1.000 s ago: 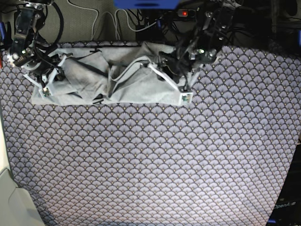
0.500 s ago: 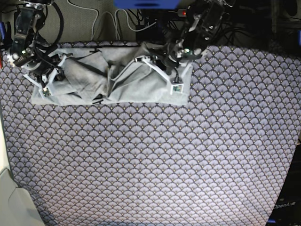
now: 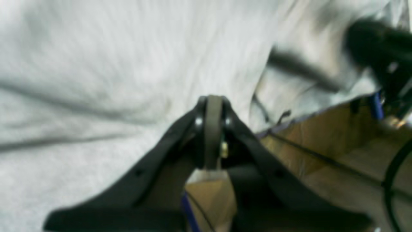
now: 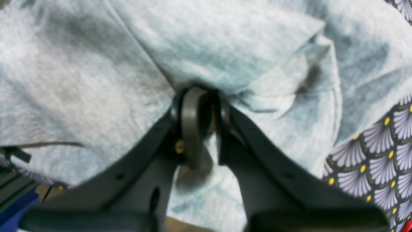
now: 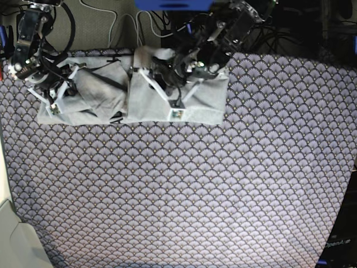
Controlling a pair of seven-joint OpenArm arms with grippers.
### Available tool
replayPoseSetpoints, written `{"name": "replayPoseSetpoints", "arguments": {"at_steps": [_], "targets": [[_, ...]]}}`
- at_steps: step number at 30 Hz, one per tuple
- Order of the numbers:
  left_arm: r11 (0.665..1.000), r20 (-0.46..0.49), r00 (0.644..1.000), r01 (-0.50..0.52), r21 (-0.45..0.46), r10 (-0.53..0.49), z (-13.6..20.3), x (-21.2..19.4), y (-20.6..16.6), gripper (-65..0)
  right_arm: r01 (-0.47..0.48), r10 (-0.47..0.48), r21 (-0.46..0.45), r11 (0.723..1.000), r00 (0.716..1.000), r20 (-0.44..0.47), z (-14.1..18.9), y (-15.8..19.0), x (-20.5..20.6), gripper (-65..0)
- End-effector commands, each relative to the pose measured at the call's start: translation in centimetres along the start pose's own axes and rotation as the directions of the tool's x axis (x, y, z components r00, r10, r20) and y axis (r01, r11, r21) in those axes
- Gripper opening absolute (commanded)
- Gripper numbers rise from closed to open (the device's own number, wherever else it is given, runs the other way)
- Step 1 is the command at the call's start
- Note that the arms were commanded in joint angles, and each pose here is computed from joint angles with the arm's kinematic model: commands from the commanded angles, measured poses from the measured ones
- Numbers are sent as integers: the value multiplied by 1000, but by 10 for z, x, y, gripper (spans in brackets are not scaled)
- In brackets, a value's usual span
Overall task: Fold the T-shirt properly
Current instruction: 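Open the left gripper and pull it back from the folded shirt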
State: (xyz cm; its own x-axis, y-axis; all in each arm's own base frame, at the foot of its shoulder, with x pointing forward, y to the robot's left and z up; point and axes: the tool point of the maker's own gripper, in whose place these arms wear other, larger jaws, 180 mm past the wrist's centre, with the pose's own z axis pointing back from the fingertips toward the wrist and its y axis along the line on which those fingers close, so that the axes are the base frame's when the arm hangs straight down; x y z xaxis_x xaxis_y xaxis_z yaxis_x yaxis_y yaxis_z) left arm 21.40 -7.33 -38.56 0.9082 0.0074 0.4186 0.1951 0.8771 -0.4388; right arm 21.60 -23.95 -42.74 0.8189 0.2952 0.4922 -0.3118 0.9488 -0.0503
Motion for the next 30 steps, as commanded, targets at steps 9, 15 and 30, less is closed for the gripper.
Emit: {"name": "replayPoseSetpoints", "arguments": {"at_steps": [9,15,30], "targets": [[983,130,986,-120,138,102,43,26,84,-647,3,-11,-188,982,999,-40,32,-77,-2,-578],[970,136,986,-127,208,100,52,25,115,-647,0,-3,-274,962,1000,-9,53,-115,13,-576],[948,50,985,-175,265,168,19,9,137,-647,69,-81,-296,953,996,-28,56,-125,24,-351]]}}
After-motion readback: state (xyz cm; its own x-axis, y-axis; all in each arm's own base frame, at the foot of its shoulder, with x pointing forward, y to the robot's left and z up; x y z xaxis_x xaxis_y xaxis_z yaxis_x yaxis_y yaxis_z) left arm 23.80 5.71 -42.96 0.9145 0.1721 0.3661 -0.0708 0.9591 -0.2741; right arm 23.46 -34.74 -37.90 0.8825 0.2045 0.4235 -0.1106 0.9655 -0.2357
